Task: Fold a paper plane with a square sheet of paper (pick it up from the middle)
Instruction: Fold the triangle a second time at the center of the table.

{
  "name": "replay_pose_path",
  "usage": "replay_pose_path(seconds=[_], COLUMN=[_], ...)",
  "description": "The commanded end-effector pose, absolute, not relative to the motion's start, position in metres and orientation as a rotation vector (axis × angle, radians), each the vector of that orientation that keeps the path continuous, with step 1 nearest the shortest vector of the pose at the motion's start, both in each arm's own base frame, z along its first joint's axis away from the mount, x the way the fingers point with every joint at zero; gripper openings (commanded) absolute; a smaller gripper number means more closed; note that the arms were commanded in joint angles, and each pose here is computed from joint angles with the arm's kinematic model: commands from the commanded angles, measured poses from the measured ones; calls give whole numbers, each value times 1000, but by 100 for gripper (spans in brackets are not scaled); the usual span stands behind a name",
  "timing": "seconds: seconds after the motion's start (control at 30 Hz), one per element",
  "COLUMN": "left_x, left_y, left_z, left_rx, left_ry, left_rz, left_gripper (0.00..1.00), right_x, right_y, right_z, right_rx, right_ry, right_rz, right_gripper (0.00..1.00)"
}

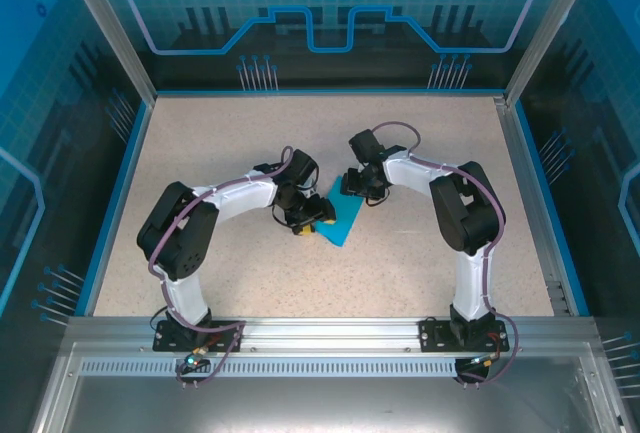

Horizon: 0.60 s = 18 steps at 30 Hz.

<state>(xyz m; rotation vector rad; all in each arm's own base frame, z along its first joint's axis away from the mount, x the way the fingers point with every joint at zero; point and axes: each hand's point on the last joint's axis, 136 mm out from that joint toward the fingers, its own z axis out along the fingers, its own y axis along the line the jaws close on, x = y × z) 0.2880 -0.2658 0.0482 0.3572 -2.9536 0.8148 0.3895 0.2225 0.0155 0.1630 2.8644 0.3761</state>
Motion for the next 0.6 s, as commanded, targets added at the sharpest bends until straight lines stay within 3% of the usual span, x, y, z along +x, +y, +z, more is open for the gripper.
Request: replay_pose_path(seconds=[0.0,0.57], left_x=[283,295], left_y=[-273,-293], left_z=[72,75], left_rx=[306,273], left_ry=[-2941,-2914], left_rz=[885,1059], left_gripper=[60,60], right_x=[356,355], right_y=[208,210], right_z=[-32,-35], right_rx=[209,211], right_ry=[3032,3039], right_rz=[301,314], right_gripper=[53,52])
